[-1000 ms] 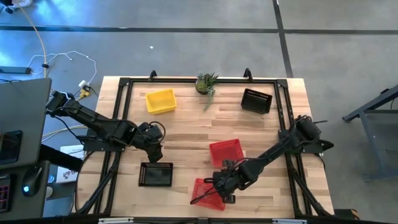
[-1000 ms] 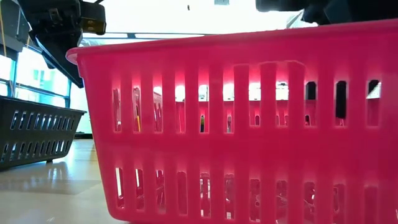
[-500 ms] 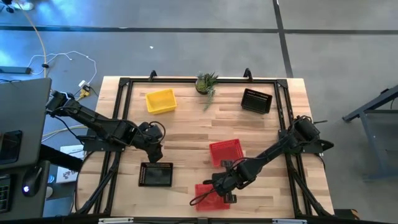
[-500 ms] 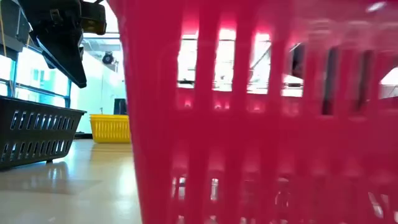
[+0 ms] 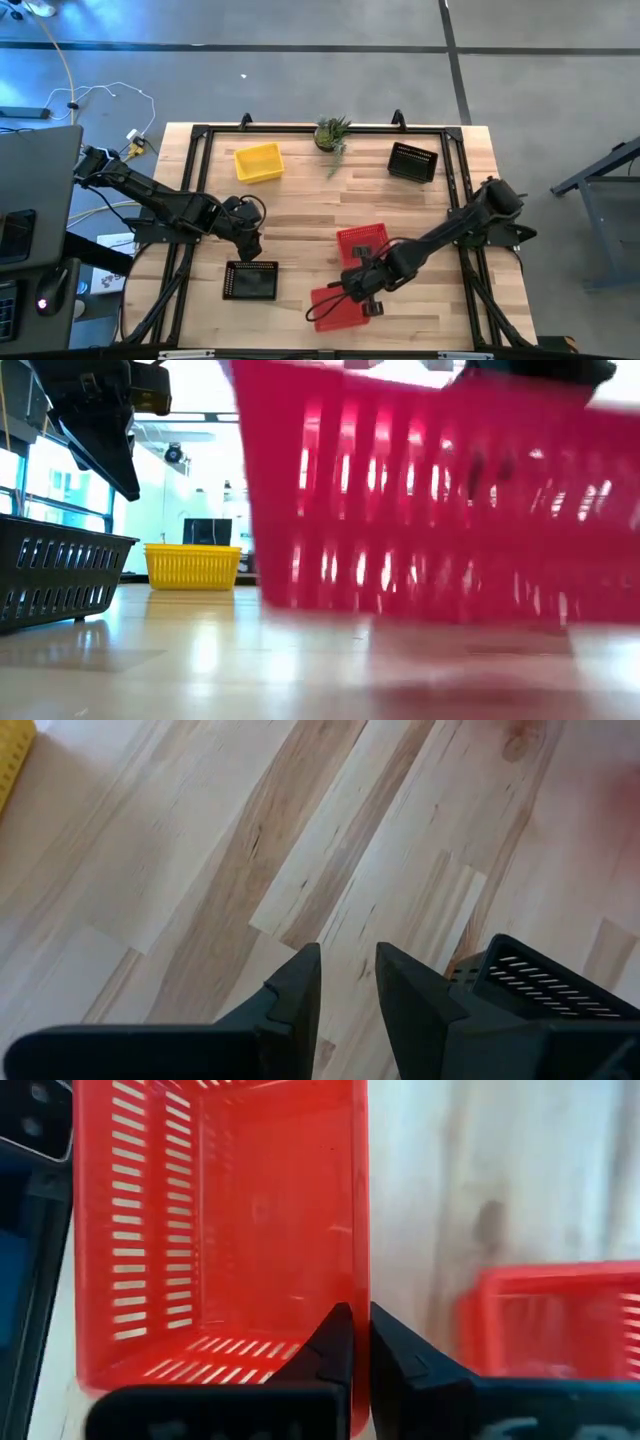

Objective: Stack baskets by color
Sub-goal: Stack the bottom red bin on top of the top red bin on the table

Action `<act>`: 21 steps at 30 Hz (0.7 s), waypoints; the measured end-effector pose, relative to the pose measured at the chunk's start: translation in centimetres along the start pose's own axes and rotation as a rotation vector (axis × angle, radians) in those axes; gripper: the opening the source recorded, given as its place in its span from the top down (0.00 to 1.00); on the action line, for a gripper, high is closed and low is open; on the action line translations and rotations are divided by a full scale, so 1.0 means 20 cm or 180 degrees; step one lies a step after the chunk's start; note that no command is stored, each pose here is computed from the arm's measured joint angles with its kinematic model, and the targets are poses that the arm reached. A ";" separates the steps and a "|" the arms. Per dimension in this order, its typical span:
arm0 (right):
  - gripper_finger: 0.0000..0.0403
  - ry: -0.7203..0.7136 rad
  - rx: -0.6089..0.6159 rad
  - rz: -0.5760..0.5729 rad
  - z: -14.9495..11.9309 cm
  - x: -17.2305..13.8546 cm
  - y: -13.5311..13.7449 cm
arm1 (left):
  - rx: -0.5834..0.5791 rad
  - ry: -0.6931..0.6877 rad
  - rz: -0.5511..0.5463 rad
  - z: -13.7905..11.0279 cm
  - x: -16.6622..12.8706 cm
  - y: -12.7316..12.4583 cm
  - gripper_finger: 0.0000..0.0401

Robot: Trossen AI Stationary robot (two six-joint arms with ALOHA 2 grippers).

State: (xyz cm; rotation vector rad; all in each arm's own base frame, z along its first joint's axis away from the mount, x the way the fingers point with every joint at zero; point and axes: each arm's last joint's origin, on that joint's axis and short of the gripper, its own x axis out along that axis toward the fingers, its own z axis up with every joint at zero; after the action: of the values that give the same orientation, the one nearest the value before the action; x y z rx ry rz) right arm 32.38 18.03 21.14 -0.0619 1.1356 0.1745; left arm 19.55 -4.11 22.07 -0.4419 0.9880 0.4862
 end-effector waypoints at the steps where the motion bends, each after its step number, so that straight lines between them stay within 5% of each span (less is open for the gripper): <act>1: 1.00 -0.0026 -0.0005 -0.0030 0.00 -0.04 -0.01 | 0.0000 -0.0001 -0.0001 0.00 0.00 0.00 0.79; 21: 1.00 0.0007 -0.0205 -0.0646 -0.08 -0.53 -0.38 | -0.0002 -0.0010 -0.0002 0.00 0.00 0.00 0.79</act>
State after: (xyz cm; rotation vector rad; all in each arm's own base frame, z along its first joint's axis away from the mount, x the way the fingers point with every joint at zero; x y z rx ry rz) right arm 27.90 9.14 29.73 -0.2336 1.1185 0.0301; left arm 19.57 -4.11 22.08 -0.4419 0.9849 0.4865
